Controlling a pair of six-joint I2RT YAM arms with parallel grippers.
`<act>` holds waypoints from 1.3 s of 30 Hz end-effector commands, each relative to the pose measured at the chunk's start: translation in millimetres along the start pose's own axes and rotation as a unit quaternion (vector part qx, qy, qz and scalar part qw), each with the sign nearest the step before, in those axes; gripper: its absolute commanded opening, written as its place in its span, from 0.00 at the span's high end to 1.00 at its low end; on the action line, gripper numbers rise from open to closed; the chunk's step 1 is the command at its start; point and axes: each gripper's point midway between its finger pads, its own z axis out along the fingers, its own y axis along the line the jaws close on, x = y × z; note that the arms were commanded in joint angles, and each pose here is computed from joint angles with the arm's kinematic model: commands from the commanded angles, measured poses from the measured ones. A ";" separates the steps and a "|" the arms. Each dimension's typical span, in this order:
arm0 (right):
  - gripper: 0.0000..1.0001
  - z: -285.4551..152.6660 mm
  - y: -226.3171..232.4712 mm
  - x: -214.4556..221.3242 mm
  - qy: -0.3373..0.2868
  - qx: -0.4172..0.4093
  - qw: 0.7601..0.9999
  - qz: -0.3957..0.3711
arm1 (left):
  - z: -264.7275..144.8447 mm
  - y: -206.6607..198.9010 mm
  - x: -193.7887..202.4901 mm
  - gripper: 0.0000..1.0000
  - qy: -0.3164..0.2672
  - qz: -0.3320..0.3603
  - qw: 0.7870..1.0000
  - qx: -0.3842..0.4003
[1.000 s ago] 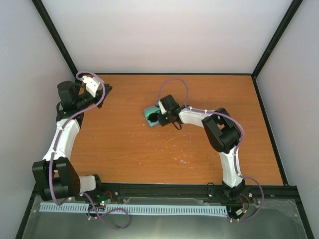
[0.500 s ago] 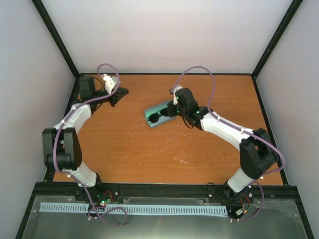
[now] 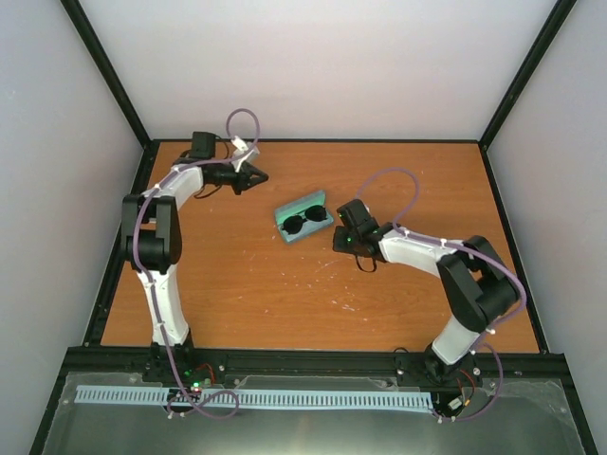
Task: Organize the sunglasses
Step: Close the sunglasses case at the center of the board.
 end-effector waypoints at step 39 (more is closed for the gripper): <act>0.97 116.5 20.3 -7.9 0.085 -0.050 0.994 0.045 | 83.2 -36.3 4.7 0.93 0.067 -0.039 0.996 0.037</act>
